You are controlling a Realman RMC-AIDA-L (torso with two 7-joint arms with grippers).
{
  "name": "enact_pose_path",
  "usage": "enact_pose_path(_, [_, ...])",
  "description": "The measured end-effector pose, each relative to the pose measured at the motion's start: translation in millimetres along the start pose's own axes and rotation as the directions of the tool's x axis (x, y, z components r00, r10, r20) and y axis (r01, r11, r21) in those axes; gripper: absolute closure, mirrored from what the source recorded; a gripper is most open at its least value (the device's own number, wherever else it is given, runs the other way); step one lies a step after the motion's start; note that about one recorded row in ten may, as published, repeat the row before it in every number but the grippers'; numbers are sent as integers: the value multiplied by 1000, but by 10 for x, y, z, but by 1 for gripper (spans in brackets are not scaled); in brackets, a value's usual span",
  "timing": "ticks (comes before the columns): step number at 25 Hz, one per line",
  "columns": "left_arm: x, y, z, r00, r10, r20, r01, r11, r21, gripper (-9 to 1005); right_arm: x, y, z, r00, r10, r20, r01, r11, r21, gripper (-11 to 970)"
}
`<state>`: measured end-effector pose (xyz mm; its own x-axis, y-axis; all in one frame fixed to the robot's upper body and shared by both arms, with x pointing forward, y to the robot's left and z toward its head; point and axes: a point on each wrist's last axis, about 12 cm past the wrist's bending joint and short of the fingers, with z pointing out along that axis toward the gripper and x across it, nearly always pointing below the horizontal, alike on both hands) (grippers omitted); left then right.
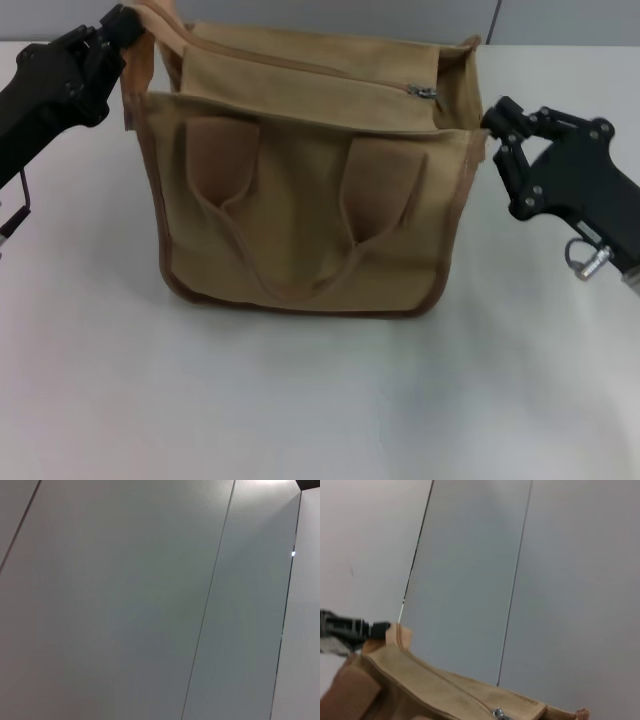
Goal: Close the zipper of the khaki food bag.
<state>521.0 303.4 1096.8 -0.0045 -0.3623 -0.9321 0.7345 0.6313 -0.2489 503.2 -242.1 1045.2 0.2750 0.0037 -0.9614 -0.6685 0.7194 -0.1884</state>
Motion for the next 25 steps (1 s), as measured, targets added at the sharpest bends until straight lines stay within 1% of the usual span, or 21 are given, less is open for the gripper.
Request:
enact_pose_path(4, [44,-26,-67,1000,26,-13,-26,1000,-7,948,-10,87,-154,998,54,29,-54,998,21,923])
enact_pose_path(7, [82,-55,-114,997,68,-27,-68,998,-4,947,-31,127,-237,996,70,53,-71,997,27,813])
enact_pose_path(10, [96,-51,-166,996,76,-41,-77,997,-14,946,-57,147,-279,992,105,76,-107,994,22,704])
enact_pose_path(11, [108,-54,-220,995,88,-54,-89,996,-19,946,-64,146,-286,989,121,81,-123,992,17,662])
enact_pose_path(12, [108,-54,-220,995,88,-54,-89,996,-19,919,-68,144,-290,987,137,83,-138,990,13,621])
enact_pose_path(15, [145,-90,-374,985,152,-82,-155,988,-25,839,-74,134,-293,981,174,86,-176,984,6,496])
enact_pose_path(16, [164,-109,-448,979,182,-93,-186,982,-31,812,-76,132,-293,978,187,86,-189,982,5,471])
enact_pose_path(17, [164,-109,-448,979,182,-93,-186,982,-31,786,-77,131,-293,977,196,87,-197,980,4,447])
enact_pose_path(18, [190,-132,-538,971,214,-109,-219,975,-37,759,-79,129,-294,974,207,88,-208,978,1,422])
enact_pose_path(20, [208,-176,-743,962,233,-143,-240,970,-36,645,-84,125,-295,971,223,88,-223,975,-7,373])
enact_pose_path(21, [208,-176,-743,962,233,-143,-240,970,-36,589,-93,115,-295,966,243,91,-243,970,-16,348])
enact_pose_path(22, [190,-212,-855,961,232,-149,-237,971,-18,532,-93,115,-295,966,243,91,-243,970,-16,345])
enact_pose_path(24, [133,-321,-1003,966,229,-116,-226,973,39,446,-108,110,-295,957,272,97,-271,962,-30,338])
enact_pose_path(25, [133,-321,-1003,966,229,-116,-226,973,39,402,-120,110,-296,951,292,100,-289,956,-45,334])
